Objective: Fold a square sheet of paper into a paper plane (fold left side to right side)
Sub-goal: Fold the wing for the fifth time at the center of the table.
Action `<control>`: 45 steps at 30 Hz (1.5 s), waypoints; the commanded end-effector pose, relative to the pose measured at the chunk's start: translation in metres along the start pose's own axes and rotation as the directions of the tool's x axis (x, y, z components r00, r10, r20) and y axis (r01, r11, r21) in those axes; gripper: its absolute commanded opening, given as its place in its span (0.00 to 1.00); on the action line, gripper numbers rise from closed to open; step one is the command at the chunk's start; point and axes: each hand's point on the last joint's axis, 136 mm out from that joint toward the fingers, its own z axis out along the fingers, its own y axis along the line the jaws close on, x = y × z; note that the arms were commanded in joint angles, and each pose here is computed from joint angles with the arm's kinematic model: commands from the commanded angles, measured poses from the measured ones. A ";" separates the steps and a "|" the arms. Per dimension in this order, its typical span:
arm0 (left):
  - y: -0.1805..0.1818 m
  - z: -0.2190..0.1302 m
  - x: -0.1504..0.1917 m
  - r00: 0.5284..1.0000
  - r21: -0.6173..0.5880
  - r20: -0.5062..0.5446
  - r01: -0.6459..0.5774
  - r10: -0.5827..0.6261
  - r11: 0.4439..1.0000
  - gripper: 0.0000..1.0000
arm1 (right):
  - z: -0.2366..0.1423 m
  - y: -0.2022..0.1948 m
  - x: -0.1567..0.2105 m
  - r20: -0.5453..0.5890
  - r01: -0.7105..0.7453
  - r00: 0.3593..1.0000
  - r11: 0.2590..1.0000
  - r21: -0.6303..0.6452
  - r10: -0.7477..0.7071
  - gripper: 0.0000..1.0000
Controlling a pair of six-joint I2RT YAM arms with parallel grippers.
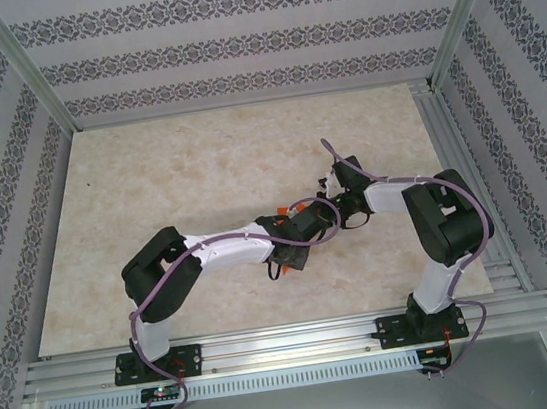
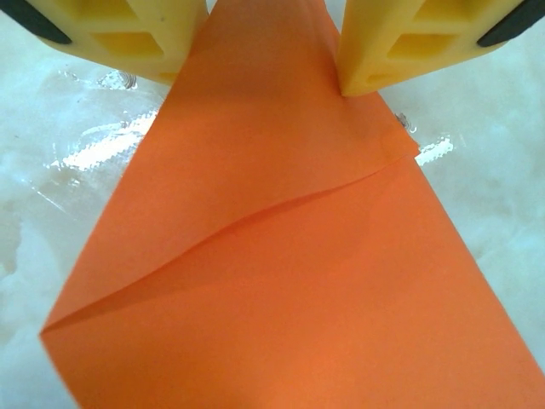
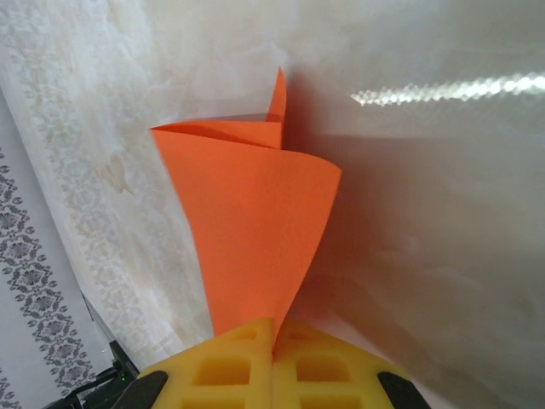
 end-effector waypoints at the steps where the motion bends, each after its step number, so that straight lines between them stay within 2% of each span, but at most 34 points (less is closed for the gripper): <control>1: -0.003 0.002 0.000 1.000 -0.025 -0.003 -0.028 0.028 0.999 0.43 | 0.003 0.000 0.000 -0.009 0.029 1.000 0.999 0.019 -0.029 0.01; 6: -0.002 0.003 0.002 1.000 -0.032 -0.013 -0.024 0.024 0.999 0.43 | 0.000 0.000 -0.002 -0.005 0.040 0.999 0.999 0.029 -0.040 0.07; 12: 0.000 -0.014 -0.004 1.000 -0.045 0.011 -0.028 0.029 0.999 0.48 | 0.002 -0.001 -0.002 -0.010 0.035 0.999 0.999 0.035 -0.035 0.00; 19: -0.008 -0.026 -0.003 0.995 -0.095 0.018 -0.091 0.093 0.991 0.49 | 0.002 -0.001 -0.003 -0.012 0.039 0.999 0.999 0.038 -0.038 0.00; 30: -0.004 -0.016 -0.002 0.994 -0.162 -0.008 -0.110 0.111 0.981 0.46 | 0.001 -0.003 0.000 -0.018 0.034 0.999 0.999 0.041 -0.033 0.00; 36: -0.004 -0.007 0.003 0.994 -0.166 -0.026 -0.111 0.108 0.980 0.39 | 0.002 -0.003 -0.001 -0.018 0.033 0.999 0.999 0.043 -0.033 0.00; 45: 0.001 -0.001 0.006 0.993 -0.196 -0.040 -0.117 0.111 0.974 0.38 | 0.002 -0.002 -0.001 -0.026 0.035 0.999 0.998 0.044 -0.034 0.01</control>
